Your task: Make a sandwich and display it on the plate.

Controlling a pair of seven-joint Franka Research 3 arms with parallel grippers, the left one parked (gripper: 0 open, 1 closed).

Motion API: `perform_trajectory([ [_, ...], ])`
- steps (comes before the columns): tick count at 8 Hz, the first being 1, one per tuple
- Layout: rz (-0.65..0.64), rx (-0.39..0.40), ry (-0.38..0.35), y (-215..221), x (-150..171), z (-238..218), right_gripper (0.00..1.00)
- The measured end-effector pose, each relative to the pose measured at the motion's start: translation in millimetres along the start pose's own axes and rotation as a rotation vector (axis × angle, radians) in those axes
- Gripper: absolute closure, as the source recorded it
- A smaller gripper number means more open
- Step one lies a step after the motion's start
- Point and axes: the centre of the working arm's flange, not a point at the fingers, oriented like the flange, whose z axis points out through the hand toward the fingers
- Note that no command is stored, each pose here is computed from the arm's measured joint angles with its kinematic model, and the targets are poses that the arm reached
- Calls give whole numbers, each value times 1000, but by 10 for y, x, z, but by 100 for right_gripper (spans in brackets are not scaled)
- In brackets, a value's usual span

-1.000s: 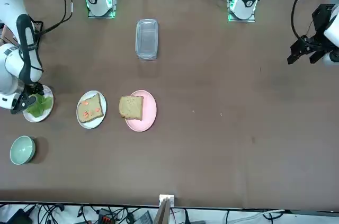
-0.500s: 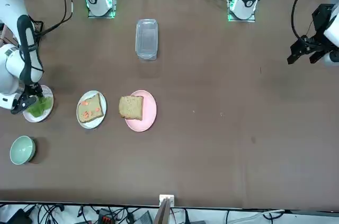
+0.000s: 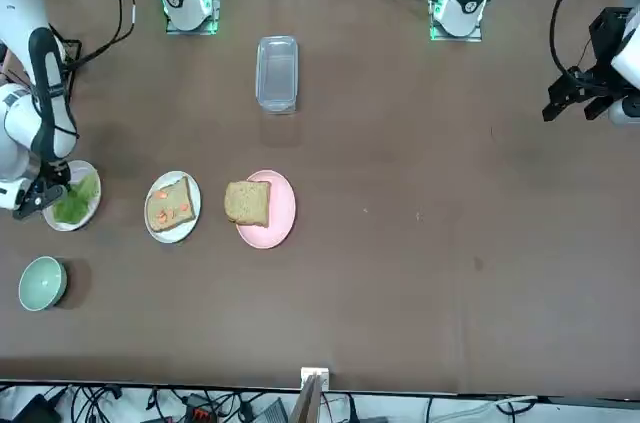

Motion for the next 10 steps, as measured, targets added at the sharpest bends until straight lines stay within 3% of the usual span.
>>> perform_trajectory([
  [2, 4, 2, 8, 130, 60, -287, 95],
  [6, 36, 35, 43, 383, 337, -1335, 96],
  [10, 236, 99, 24, -267, 1120, -2098, 96],
])
